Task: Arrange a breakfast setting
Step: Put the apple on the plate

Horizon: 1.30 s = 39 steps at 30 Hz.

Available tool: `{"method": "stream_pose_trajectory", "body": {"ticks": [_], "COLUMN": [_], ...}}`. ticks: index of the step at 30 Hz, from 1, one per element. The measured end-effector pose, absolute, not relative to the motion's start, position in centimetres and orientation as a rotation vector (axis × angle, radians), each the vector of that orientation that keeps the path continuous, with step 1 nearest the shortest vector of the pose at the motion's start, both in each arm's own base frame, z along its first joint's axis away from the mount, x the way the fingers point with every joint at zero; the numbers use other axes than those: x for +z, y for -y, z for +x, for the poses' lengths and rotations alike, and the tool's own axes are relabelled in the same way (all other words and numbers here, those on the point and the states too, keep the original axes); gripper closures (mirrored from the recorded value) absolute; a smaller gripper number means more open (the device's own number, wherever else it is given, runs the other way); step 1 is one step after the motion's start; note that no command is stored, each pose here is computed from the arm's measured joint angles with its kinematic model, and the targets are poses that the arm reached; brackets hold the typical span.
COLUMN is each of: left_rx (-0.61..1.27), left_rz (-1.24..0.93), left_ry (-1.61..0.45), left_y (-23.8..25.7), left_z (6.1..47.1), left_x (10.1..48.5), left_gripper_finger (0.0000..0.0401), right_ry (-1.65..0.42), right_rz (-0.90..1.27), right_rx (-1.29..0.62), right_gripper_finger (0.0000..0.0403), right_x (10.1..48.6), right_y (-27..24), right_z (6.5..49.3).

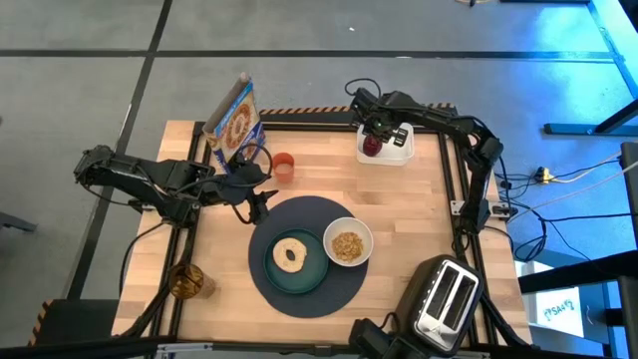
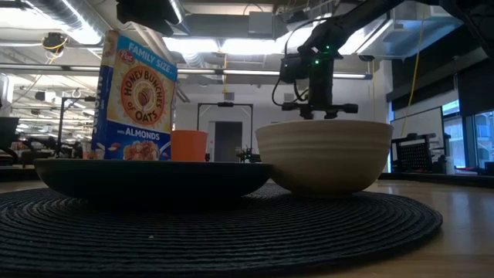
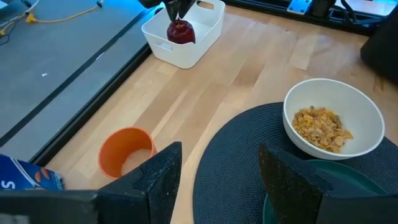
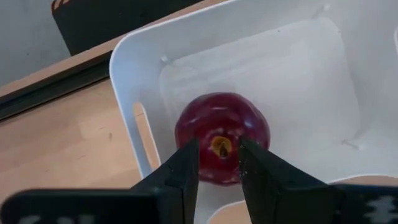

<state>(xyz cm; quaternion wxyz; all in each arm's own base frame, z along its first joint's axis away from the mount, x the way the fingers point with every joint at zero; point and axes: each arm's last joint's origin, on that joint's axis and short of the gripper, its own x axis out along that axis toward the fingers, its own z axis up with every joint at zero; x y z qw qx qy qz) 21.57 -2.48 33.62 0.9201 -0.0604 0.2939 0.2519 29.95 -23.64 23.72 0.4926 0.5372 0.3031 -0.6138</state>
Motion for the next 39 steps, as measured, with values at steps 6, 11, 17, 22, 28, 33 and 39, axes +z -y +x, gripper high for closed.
{"method": "stream_pose_trajectory", "body": {"ticks": [6,11,17,22,28,33,39], "left_rx": [0.517,0.518,0.512,0.512,0.513,0.515,0.514], "left_rz": [-0.122,-0.120,-0.102,-0.096,-0.097,-0.103,-0.106], "left_ry": [-0.608,-0.614,-0.619,-0.620,-0.620,-0.617,-0.609], "left_y": [2.5,2.5,2.5,2.5,2.5,2.5,2.5], "left_z": [21.6,21.5,21.5,21.5,21.5,21.5,21.6], "left_x": [33.6,33.6,33.5,33.5,33.6,33.6,33.6], "left_gripper_finger": [0.0195,0.0195,0.0195,0.0195,0.0195,0.0195,0.0195], "right_ry": [-0.772,-0.769,-0.780,-0.794,-0.802,-0.731,-0.700], "right_rz": [1.314,1.305,1.290,1.285,1.279,1.184,1.084], "right_rx": [-1.498,-1.506,-1.494,-1.479,-1.470,-1.475,-1.403], "right_gripper_finger": [0.0306,0.0307,0.0351,0.0396,0.0392,0.0396,0.0399], "right_x": [22.7,22.6,22.6,22.5,22.7,24.7,27.3], "right_y": [23.8,23.9,23.9,23.9,23.6,22.3,20.2], "right_z": [30.2,30.3,30.3,30.3,30.4,30.5,30.6]}}
